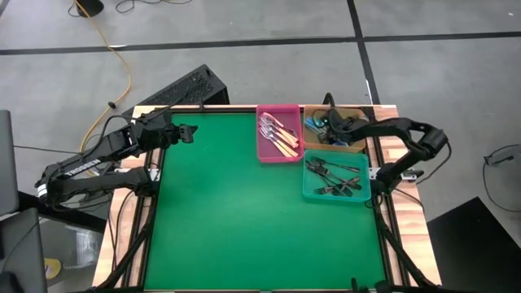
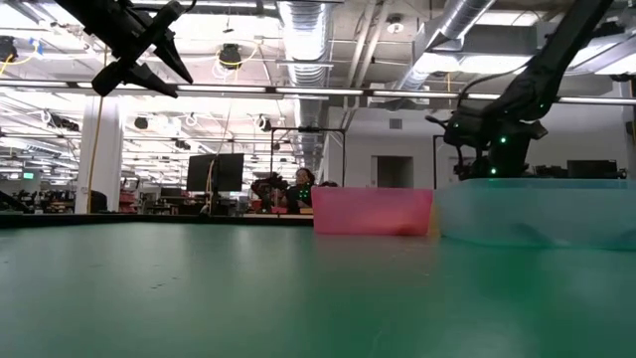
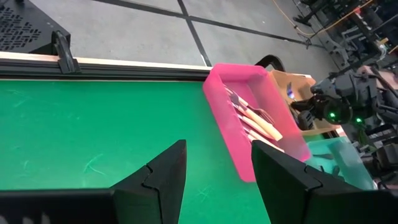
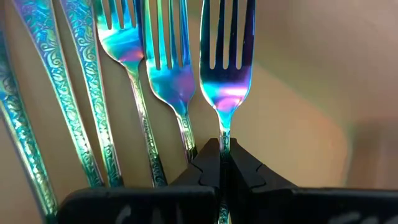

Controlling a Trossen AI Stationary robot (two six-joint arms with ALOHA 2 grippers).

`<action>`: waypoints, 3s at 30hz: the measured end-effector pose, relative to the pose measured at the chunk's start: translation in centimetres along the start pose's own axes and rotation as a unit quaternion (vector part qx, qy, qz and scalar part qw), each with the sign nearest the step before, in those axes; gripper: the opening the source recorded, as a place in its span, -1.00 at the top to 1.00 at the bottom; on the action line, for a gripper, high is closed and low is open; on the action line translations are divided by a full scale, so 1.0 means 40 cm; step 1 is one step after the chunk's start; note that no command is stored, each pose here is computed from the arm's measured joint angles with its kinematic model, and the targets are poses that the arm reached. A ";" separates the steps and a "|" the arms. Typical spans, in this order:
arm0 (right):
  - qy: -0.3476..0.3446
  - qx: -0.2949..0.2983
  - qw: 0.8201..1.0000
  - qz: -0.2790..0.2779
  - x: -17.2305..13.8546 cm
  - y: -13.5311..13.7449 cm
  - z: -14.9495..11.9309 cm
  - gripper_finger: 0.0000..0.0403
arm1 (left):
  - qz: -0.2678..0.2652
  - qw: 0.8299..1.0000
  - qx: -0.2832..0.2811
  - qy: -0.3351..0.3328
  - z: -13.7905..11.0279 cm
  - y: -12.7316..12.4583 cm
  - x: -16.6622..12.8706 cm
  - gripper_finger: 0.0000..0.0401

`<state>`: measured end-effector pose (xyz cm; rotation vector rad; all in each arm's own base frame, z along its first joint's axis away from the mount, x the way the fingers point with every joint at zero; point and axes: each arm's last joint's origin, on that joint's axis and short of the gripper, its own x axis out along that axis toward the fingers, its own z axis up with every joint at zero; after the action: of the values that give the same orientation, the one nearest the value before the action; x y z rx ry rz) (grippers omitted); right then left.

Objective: Sort silverware by color (type)
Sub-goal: Put the blue fork into the orange bin, then return to Home Position

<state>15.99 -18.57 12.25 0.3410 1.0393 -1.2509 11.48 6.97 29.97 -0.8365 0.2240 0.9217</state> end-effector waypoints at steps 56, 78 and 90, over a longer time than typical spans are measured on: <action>-0.080 0.075 0.980 0.168 -0.175 -0.098 0.135 0.20 | -0.006 1.000 -0.020 -0.006 0.003 -0.003 -0.001 0.18; -0.395 0.037 0.795 0.460 -0.691 -0.270 0.088 0.20 | -0.313 0.945 -0.023 -0.090 0.072 -0.107 -0.063 0.18; -0.492 0.095 0.734 0.458 -0.775 -0.352 -0.076 0.20 | -0.224 0.949 0.046 -0.218 0.045 -0.084 -0.160 0.18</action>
<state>3.49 -2.23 39.52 0.2294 -0.2337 -0.4402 9.90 3.26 36.26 -0.5454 -0.2988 0.6378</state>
